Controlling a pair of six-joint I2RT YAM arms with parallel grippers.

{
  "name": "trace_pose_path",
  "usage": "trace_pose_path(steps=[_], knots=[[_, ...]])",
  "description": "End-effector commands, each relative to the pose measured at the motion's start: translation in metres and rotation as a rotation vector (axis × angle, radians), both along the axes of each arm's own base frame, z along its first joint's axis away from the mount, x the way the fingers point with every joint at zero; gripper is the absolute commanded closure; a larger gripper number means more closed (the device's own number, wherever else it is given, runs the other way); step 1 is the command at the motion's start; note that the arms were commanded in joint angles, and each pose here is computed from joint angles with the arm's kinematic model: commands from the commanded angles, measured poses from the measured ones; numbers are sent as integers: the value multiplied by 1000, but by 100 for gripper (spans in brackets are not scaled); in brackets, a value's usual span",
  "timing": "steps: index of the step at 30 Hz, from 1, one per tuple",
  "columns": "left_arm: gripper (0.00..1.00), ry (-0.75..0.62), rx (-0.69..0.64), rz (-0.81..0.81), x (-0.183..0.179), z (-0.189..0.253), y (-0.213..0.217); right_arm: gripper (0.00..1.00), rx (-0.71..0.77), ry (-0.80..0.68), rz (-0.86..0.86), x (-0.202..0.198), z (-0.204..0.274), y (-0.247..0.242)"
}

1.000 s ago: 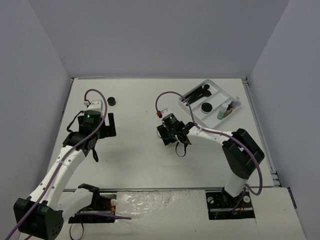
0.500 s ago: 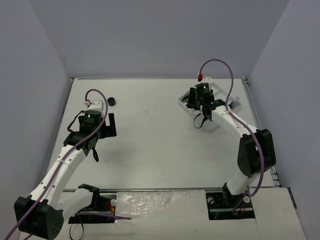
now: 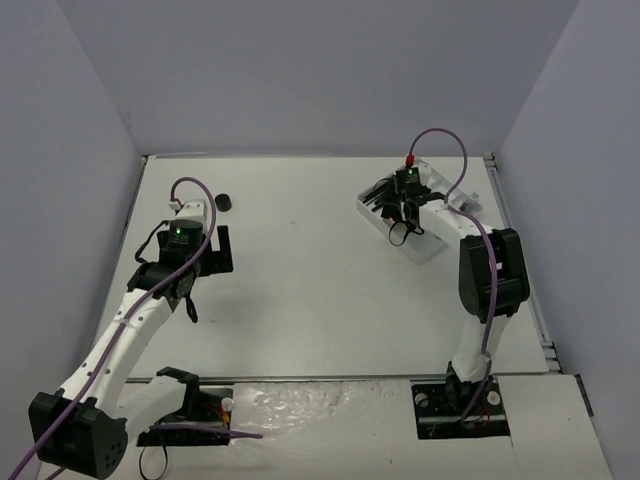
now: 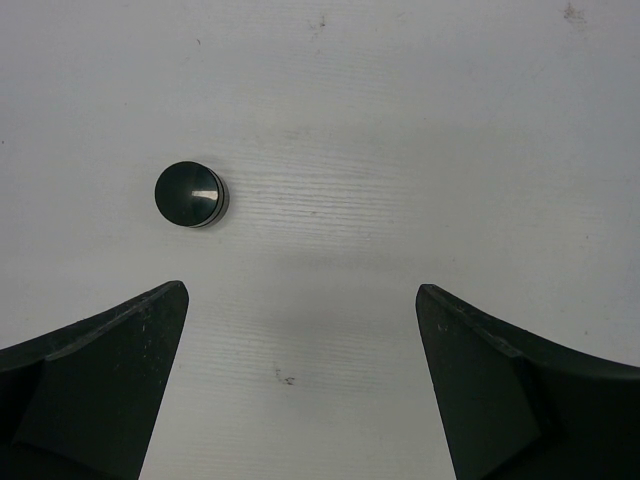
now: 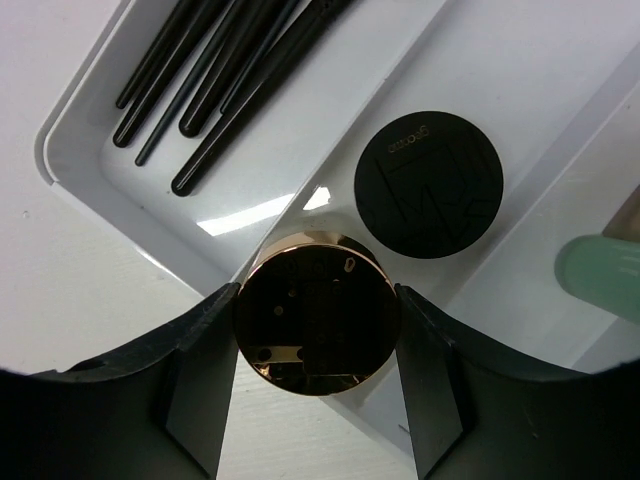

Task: Organize the makeup

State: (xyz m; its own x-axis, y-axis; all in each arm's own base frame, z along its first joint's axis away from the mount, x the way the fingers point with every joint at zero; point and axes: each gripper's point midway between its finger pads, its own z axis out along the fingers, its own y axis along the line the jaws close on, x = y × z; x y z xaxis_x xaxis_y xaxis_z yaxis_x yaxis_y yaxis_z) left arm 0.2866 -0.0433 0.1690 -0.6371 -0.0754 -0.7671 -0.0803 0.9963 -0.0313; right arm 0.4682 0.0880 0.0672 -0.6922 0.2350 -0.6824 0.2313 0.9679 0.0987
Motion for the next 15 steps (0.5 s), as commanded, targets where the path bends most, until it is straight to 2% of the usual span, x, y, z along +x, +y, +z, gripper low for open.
trace_pose_path(steps=[1, 8, 15], knots=[[3, -81, 0, -7, 13, 23, -1, 100, 25, -96, -62, 17, 22, -12], [3, -81, -1, -9, 13, 23, -1, 100, 15, -67, -87, 19, 6, -21], [3, -78, 2, -9, 13, 22, -1, 100, -40, -87, -191, 30, 5, -45]])
